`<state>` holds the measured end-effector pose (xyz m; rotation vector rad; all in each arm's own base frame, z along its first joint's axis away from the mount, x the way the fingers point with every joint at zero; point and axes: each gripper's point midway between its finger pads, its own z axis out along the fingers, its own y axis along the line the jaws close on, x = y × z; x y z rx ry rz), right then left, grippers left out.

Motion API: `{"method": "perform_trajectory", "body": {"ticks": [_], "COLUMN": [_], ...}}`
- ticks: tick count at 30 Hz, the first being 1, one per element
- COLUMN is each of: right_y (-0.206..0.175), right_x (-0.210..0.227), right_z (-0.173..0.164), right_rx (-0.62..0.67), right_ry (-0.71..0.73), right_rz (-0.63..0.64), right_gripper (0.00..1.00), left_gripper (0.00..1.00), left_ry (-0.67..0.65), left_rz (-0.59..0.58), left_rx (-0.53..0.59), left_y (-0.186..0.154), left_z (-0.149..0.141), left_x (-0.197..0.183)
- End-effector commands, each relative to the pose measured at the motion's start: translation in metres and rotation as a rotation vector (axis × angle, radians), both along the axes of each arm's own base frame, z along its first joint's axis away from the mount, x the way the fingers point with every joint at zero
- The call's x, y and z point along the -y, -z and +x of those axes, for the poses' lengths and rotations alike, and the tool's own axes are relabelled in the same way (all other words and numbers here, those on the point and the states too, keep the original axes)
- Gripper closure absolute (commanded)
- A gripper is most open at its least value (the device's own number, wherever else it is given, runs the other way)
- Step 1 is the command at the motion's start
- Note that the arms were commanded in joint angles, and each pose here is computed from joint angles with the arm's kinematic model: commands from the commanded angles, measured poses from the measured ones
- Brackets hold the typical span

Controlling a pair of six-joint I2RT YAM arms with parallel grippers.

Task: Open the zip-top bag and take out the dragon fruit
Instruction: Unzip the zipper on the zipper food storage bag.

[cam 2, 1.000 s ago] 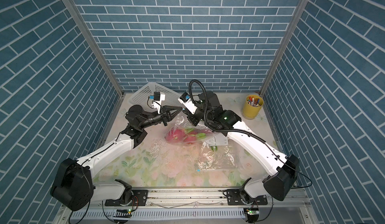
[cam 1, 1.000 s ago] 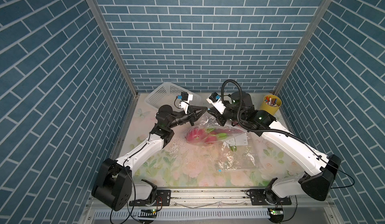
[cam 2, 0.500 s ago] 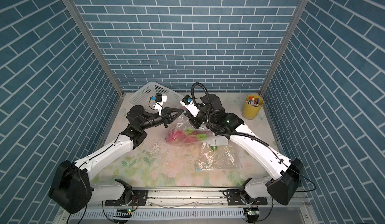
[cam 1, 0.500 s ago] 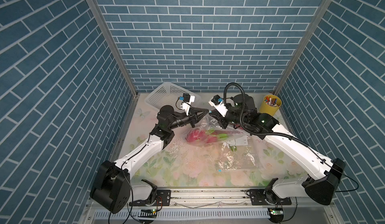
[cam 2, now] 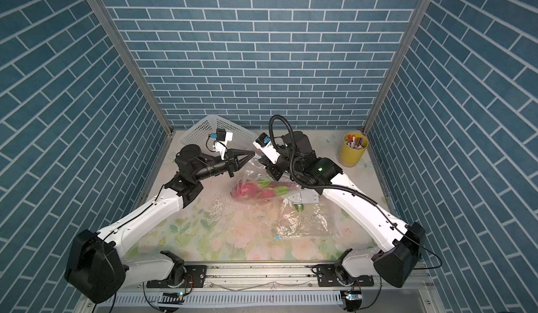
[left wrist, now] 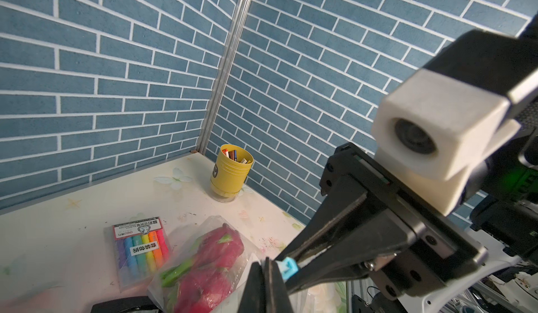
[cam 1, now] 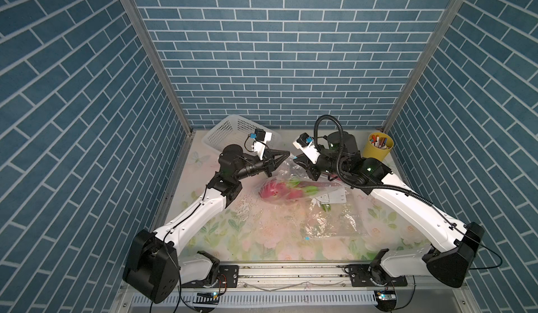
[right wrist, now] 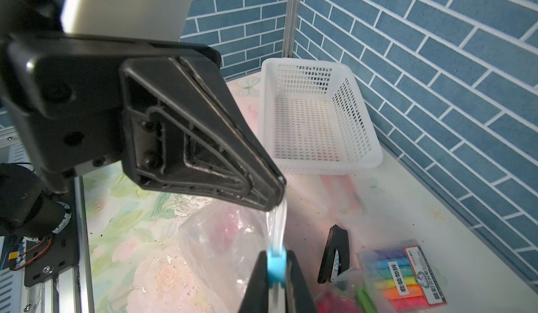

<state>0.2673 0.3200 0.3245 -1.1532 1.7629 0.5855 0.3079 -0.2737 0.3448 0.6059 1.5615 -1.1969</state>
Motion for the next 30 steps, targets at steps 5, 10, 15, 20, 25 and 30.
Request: {"method": "perform_trajectory", "body": {"ticks": [5, 10, 15, 20, 25, 30], "right_y": [0.034, 0.040, 0.058, 0.075, 0.082, 0.090], "right_x": [0.032, 0.041, 0.057, 0.076, 0.091, 0.106], "right_z": [-0.016, -0.020, -0.029, -0.039, -0.050, -0.055], "right_rx": [-0.108, -0.123, -0.165, -0.204, -0.229, -0.233], "right_ry": [0.066, 0.097, 0.142, 0.196, 0.231, 0.287], "right_rz": [-0.108, -0.118, -0.148, -0.177, -0.170, -0.187], "right_gripper": [0.89, 0.89, 0.89, 0.89, 0.89, 0.89], "left_gripper": [1.00, 1.00, 1.00, 1.00, 1.00, 1.00], "left_ry": [-0.378, -0.469, -0.540, -0.563, -0.563, -0.563], "left_rz": [-0.050, -0.078, -0.092, -0.082, -0.076, -0.056], "left_rx": [0.058, 0.032, 0.021, 0.005, -0.002, -0.004], "left_y": [-0.030, -0.036, -0.039, -0.037, -0.033, -0.030], "left_z": [0.054, 0.069, 0.077, 0.082, 0.084, 0.085], "left_x": [-0.063, -0.085, -0.103, -0.106, -0.106, -0.106]}}
